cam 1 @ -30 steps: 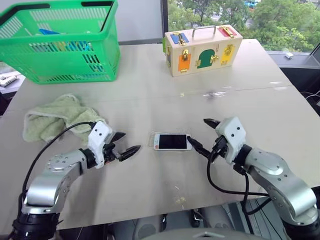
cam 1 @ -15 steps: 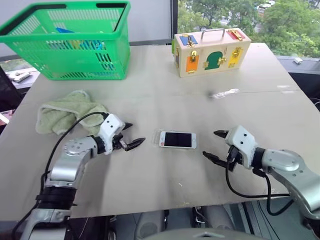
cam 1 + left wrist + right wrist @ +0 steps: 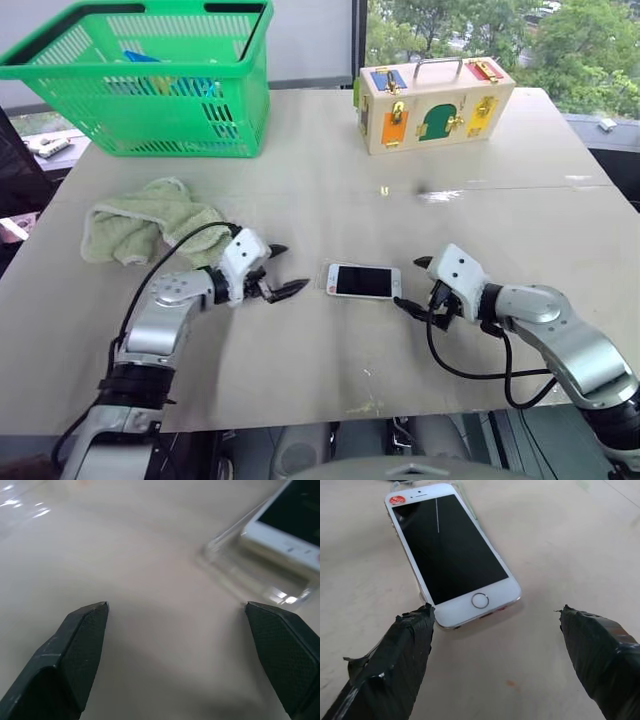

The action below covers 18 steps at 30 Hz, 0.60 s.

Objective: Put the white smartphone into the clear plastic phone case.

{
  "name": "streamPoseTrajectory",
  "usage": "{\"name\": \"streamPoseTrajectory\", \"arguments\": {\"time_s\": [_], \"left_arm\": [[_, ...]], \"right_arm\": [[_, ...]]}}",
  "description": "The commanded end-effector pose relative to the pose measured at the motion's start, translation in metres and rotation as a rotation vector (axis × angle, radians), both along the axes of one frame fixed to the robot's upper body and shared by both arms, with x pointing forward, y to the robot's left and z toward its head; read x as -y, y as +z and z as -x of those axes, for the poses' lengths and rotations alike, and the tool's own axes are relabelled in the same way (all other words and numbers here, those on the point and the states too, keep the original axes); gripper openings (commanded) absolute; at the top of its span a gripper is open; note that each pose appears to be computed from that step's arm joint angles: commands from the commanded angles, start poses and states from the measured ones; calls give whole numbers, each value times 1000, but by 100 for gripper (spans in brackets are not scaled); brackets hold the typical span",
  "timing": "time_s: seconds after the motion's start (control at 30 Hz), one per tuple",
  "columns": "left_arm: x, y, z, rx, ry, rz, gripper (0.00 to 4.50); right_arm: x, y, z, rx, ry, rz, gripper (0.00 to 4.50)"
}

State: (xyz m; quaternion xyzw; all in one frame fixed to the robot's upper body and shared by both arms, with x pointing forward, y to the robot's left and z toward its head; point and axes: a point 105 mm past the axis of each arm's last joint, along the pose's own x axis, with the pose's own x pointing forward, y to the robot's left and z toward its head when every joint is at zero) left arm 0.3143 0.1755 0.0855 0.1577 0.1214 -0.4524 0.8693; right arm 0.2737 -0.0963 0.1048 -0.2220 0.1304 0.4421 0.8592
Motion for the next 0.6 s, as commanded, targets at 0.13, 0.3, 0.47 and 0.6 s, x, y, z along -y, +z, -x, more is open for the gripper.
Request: {"name": "streamPoseTrajectory", "arguments": {"time_s": [0.13,0.3,0.47,0.6], "left_arm": [[20,2,5,-17,-84,10,450],[44,12,8,-18,-136,40,450],[64,27,14,-26,-165,75,450],[78,30,13,-32,-175,95,450]], "right_arm": [[-7,11,-4,48,15,-15,434],[-4,12,-8,60,-8,-11,434],[-4,15,-14,70,-22,-16,434],[-1,15,-20,77,-21,0,434]]}}
